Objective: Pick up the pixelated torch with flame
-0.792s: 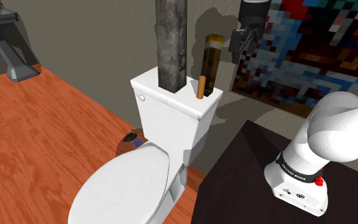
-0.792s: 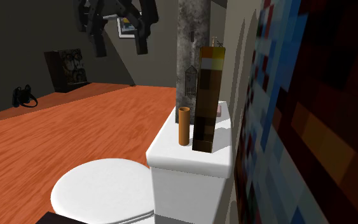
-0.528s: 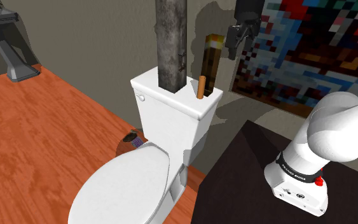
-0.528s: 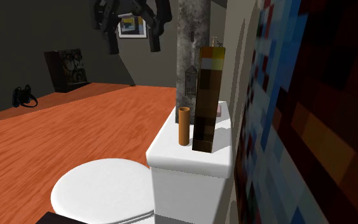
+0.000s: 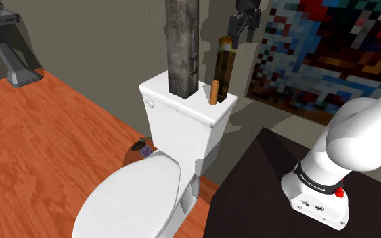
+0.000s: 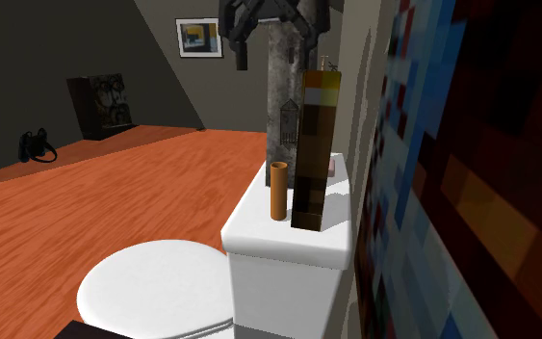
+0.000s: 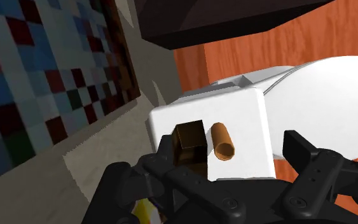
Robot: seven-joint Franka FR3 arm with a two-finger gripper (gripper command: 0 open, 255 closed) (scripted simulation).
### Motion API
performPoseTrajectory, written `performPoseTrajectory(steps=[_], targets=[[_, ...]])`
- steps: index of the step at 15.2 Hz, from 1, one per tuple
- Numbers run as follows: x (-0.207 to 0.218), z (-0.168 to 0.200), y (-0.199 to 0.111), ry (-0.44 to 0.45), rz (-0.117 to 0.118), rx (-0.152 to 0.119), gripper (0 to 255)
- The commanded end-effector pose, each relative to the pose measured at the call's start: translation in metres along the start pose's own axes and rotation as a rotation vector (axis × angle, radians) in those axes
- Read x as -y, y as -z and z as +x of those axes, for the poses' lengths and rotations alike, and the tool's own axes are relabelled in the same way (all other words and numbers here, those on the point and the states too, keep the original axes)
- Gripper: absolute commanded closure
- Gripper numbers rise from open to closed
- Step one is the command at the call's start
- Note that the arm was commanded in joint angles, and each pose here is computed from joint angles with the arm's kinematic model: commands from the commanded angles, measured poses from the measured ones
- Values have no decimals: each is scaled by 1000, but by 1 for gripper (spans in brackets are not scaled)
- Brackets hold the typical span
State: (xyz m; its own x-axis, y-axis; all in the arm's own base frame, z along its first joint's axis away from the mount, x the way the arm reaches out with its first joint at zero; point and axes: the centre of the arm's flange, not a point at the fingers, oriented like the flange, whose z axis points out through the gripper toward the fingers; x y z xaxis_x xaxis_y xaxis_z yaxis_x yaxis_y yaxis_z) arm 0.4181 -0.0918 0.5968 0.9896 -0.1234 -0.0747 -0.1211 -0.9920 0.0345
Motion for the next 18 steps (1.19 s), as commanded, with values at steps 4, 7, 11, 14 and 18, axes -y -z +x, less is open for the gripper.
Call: performPoseTrajectory(steps=[4, 7, 11, 14, 18], targets=[[-41, 61, 2, 16, 26, 25, 0], [-60, 90, 4, 23, 39, 36, 0], [-59, 92, -17, 23, 39, 36, 0], [-59, 93, -33, 23, 39, 36, 0], [-58, 93, -37, 23, 39, 36, 255]])
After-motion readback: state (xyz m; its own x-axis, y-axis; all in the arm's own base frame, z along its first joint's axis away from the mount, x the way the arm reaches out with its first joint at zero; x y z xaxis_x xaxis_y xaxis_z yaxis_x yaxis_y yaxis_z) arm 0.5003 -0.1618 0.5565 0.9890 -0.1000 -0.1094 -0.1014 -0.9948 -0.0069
